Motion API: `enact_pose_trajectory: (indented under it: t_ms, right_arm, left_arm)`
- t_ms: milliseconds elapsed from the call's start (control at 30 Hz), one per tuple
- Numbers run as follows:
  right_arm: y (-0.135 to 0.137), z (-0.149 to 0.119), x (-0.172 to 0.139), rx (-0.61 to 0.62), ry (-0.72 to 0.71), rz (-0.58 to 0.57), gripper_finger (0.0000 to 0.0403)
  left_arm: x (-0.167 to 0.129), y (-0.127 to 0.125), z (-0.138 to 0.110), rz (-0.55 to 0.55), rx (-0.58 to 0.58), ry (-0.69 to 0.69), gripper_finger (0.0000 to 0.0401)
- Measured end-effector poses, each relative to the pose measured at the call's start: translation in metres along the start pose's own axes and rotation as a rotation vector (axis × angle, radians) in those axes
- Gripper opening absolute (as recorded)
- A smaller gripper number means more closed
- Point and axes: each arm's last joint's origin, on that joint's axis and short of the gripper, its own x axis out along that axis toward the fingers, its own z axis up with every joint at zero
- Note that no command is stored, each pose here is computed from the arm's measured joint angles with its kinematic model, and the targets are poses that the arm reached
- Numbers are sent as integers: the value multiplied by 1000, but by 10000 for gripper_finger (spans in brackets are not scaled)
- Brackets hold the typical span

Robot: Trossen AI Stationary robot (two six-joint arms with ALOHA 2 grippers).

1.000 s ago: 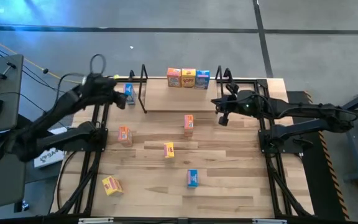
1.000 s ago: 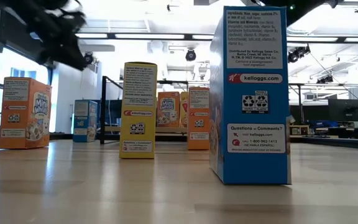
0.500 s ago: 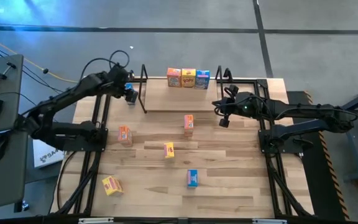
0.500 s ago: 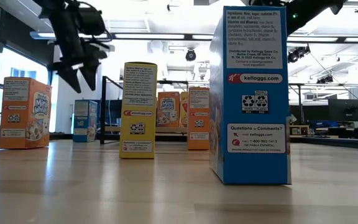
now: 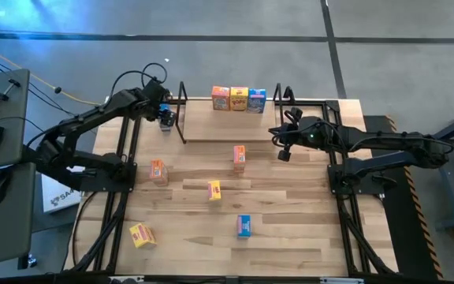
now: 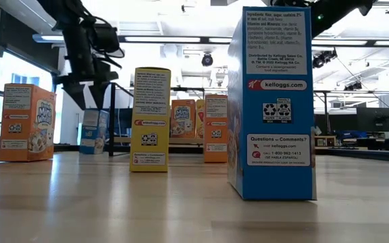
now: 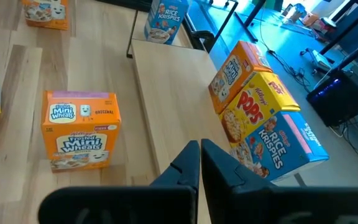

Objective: Stack cereal on shelf
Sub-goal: Put the top blue cereal box aligned with the other blue cereal box on the shelf

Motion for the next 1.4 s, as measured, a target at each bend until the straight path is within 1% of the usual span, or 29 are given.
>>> enact_pose_trajectory:
  t_ms: [467, 967, 1333, 1400]
  right_arm:
    - [0, 1, 0, 3, -15, -4, 0]
    - [-1, 2, 0, 3, -23, -6, 0]
    - [-1, 3, 0, 0, -26, -7, 0]
    - [-1, 3, 0, 0, -26, -7, 0]
  left_arm:
    - [2, 0, 2, -3, 9, -19, 274]
    - [3, 13, 6, 18, -15, -22, 273]
    - [3, 13, 6, 9, -33, -19, 273]
    - [3, 12, 6, -9, -33, -13, 273]
